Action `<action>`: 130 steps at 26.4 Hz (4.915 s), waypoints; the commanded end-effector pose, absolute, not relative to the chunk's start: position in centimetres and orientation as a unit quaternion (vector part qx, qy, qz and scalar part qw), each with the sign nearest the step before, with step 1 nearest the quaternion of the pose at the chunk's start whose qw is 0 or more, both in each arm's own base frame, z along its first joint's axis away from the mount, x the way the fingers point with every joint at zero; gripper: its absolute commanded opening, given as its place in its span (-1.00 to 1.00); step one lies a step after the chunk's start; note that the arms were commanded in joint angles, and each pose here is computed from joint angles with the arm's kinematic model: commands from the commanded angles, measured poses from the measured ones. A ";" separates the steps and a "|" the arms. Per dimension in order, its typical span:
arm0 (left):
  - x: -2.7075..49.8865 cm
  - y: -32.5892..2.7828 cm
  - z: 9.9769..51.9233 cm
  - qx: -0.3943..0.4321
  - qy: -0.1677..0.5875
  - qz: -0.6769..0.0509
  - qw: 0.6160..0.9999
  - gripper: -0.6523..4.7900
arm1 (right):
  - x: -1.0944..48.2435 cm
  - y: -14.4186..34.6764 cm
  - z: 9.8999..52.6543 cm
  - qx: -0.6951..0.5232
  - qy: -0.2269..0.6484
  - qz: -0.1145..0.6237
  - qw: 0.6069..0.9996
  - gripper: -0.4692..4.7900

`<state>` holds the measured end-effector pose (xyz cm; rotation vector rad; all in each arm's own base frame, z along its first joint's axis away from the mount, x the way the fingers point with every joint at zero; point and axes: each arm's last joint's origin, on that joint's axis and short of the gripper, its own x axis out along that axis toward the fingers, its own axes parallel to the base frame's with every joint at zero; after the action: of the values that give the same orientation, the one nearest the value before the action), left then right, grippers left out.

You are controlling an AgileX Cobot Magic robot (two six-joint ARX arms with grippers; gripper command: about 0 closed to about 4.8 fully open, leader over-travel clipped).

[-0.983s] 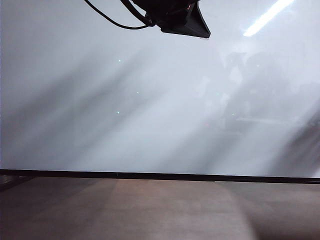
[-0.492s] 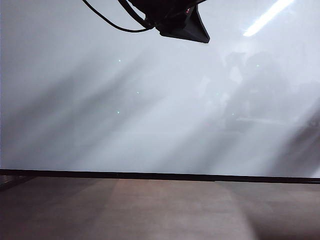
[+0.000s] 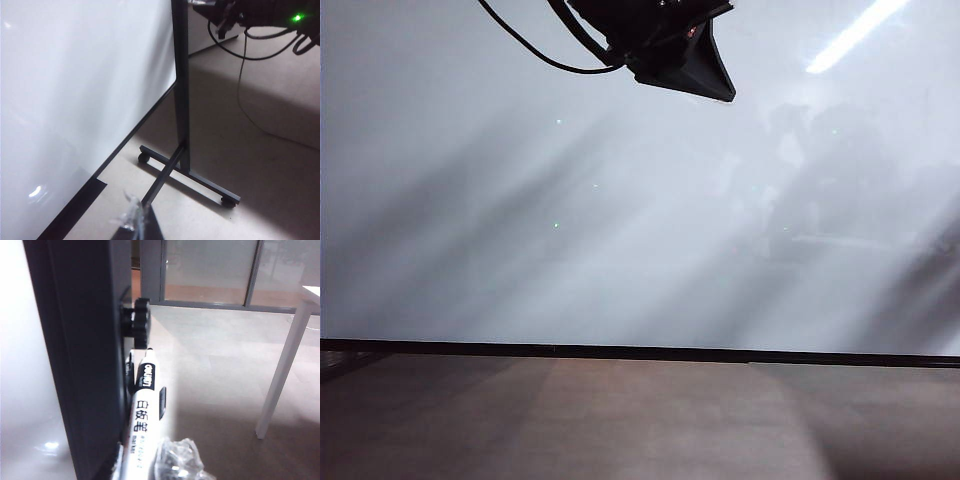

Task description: Reach to the right to find the marker pen, pick it up, and write the number 1 on the whiteboard.

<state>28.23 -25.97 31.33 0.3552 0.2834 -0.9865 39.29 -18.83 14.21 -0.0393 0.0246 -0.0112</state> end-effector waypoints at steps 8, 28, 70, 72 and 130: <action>26.3 -24.0 35.4 0.163 0.096 -0.447 0.875 -0.78 | 34.3 -19.8 24.2 0.042 0.029 -0.179 0.983 -0.84; 21.4 -18.3 49.1 0.113 0.058 -0.274 0.953 -0.78 | 23.2 2.0 42.9 0.035 -0.033 0.095 0.994 -0.84; 22.2 -19.5 48.6 0.122 0.049 -0.320 0.938 -0.78 | 30.8 2.3 46.8 -0.096 0.043 0.009 0.994 -0.84; 22.2 -19.5 48.6 0.122 0.049 -0.320 0.938 -0.78 | 31.2 2.4 46.5 -0.096 0.046 0.009 0.994 -0.84; 22.2 -19.4 48.0 0.132 0.077 -0.320 0.935 -0.78 | 23.4 1.7 50.2 -0.080 0.020 0.004 0.997 -0.84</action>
<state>22.34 -19.44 47.68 0.2771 0.1683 -0.6515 24.79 1.87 49.25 -0.1691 0.0840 0.0364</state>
